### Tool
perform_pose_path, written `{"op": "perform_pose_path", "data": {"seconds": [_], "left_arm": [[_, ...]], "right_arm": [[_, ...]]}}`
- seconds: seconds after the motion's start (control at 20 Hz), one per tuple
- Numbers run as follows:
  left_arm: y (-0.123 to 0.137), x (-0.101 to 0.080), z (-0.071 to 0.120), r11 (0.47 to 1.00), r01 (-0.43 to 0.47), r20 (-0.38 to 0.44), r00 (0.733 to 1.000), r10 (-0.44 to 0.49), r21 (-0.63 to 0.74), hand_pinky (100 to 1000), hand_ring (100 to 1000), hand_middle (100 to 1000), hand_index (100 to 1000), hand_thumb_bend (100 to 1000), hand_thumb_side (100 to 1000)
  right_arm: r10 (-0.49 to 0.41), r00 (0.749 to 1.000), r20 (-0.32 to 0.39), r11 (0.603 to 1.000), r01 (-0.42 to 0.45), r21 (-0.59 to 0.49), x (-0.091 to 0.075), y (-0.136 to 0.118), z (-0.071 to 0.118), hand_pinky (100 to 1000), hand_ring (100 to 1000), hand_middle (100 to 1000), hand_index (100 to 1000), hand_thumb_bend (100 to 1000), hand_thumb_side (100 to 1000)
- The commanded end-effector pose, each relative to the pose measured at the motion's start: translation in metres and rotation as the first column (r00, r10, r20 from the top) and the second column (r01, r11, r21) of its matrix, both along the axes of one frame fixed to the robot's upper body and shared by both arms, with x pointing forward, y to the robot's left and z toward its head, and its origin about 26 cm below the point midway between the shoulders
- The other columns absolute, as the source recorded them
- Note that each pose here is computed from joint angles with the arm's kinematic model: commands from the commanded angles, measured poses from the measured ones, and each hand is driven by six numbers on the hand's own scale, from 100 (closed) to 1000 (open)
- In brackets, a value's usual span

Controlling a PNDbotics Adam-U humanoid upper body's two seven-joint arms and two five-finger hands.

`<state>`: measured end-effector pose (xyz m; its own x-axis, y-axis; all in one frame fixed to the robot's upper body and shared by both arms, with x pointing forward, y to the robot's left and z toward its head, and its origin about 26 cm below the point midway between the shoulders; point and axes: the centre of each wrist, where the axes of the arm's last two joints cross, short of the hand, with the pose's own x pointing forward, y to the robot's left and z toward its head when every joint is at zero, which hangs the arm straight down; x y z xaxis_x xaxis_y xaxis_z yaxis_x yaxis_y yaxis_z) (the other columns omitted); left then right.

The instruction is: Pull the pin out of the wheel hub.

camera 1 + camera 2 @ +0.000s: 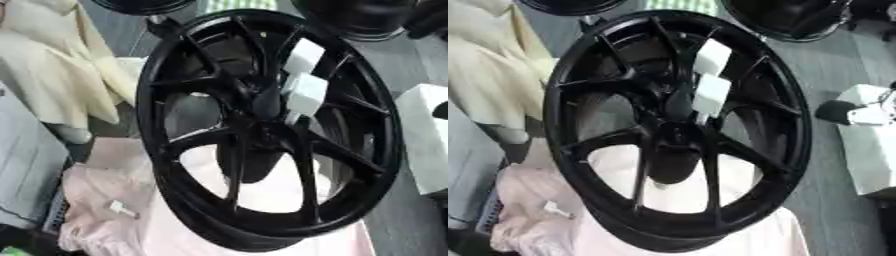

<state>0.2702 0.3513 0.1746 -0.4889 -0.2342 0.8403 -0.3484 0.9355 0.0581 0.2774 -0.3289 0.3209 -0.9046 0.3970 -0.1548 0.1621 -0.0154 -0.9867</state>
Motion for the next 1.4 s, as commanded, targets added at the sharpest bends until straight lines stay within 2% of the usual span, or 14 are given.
{"op": "perform_pose_path", "data": {"seconds": [0.05,0.55,0.9,1.05,1.15,1.25,1.4], "left_arm": [[0.003,0.000,0.010,0.999,0.002,0.022,1.000,-0.003,0.039,583,605,568,673,100,865],[0.001,0.001,0.011,0.999,0.008,0.023,1.000,-0.009,0.038,580,603,567,671,100,866],[0.001,0.002,0.010,0.999,0.011,0.022,1.000,-0.011,0.035,579,603,566,669,100,864],[0.001,0.002,0.011,0.999,0.013,0.022,1.000,-0.014,0.036,578,603,566,669,100,862],[0.001,0.003,0.012,0.999,0.015,0.025,1.000,-0.016,0.039,578,603,566,669,100,861],[0.001,0.004,0.015,0.999,0.017,0.031,0.999,-0.018,0.044,578,603,566,668,100,858],[0.001,0.007,0.021,0.998,0.025,0.049,0.998,-0.028,0.055,578,603,566,668,100,853]], "right_arm": [[0.073,0.994,0.083,0.995,-0.067,-0.067,-0.004,0.000,0.013,840,830,776,829,443,529],[0.119,0.980,0.160,0.993,-0.116,-0.026,-0.002,0.006,0.013,826,803,749,818,442,515],[0.186,0.942,0.280,0.983,-0.181,-0.042,0.004,0.025,0.023,835,814,750,810,442,613],[0.249,0.924,0.289,0.968,-0.229,-0.101,0.017,0.029,0.025,840,826,757,818,443,589],[0.310,0.908,0.282,0.949,-0.279,-0.143,0.032,0.027,0.028,847,839,768,827,443,589],[0.337,0.900,0.276,0.940,-0.306,-0.151,0.045,0.028,0.031,853,846,774,832,443,546],[0.360,0.895,0.262,0.932,-0.332,-0.147,0.054,0.036,0.033,854,845,772,833,442,499]]}}
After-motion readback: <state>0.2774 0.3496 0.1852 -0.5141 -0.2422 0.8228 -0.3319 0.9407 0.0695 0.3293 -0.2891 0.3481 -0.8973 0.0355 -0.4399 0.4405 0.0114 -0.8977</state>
